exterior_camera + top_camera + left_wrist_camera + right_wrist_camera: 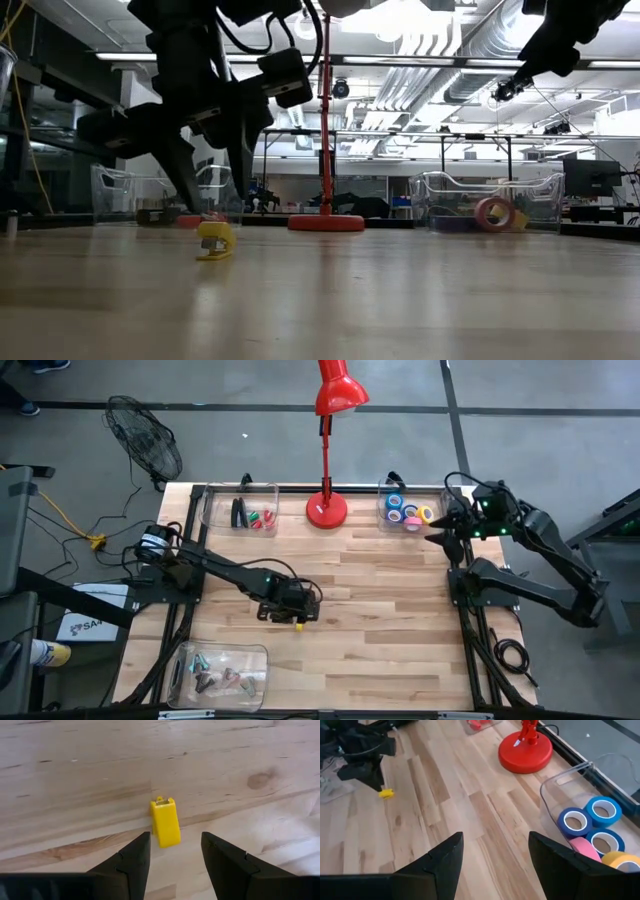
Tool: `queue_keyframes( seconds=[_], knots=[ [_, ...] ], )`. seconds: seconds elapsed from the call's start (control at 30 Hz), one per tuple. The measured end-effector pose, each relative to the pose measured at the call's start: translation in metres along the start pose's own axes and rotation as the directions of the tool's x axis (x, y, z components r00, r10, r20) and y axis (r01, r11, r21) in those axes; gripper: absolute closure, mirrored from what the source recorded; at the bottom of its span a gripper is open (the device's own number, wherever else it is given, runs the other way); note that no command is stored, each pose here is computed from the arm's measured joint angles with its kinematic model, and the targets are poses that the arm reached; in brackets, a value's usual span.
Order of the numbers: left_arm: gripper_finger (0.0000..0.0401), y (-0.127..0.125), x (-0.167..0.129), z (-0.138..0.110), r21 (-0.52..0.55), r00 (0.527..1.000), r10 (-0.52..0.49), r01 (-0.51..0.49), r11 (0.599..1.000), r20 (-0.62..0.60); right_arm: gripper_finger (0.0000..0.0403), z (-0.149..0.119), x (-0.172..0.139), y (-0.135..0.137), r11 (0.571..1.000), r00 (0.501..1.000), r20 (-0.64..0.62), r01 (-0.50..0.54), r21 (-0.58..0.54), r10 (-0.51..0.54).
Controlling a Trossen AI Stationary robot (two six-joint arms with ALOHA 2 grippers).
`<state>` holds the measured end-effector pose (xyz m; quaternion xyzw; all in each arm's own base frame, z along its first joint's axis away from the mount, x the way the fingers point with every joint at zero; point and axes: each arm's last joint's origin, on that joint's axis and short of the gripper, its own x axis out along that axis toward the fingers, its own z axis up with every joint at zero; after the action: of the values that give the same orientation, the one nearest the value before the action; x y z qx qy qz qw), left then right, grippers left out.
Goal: Pick and place Stapler, Stapler remover, tape
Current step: Put the yellow stapler into the top left transparent bin
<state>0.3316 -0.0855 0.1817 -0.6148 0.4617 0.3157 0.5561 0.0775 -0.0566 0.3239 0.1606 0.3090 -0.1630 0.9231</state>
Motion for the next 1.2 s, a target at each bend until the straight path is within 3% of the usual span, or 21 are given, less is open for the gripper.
queue_keyframes(
  seconds=[0.3, 0.37, 0.57, 0.73, 1.0, 1.2],
  knots=[
    [0.0229, 0.000, 0.018, 0.001, -0.020, 0.998, 0.051, -0.051, 0.998, -0.023, 0.0187, 0.000, 0.001, 0.002, 0.999, 1.000, -0.004, -0.018, -0.034, 0.018],
    [0.0229, 0.003, 0.022, 0.002, -0.025, 0.994, 0.106, -0.106, 0.994, -0.014, 0.0187, 0.000, 0.001, 0.002, 0.999, 1.000, -0.005, -0.019, -0.036, 0.019],
    [0.0229, -0.012, 0.033, 0.000, 0.002, 0.996, 0.087, -0.087, 0.996, -0.034, 0.0187, -0.003, -0.002, 0.003, 0.999, 1.000, -0.006, -0.019, -0.050, 0.019],
    [0.0232, -0.012, 0.039, 0.000, 0.021, 0.989, 0.132, -0.131, 0.991, -0.069, 0.0187, -0.004, -0.003, 0.004, 0.998, 1.000, -0.012, -0.025, -0.055, 0.024],
    [0.0296, -0.009, 0.036, -0.001, 0.048, 0.979, 0.186, -0.182, 0.982, -0.079, 0.0187, -0.009, -0.007, 0.006, 0.997, 0.999, -0.022, -0.044, -0.059, 0.042],
    [0.0324, -0.013, 0.036, -0.002, 0.015, 0.980, 0.164, -0.164, 0.986, -0.111, 0.0187, -0.012, -0.009, 0.007, 0.997, 0.998, -0.034, -0.046, -0.068, 0.043]
  ],
)
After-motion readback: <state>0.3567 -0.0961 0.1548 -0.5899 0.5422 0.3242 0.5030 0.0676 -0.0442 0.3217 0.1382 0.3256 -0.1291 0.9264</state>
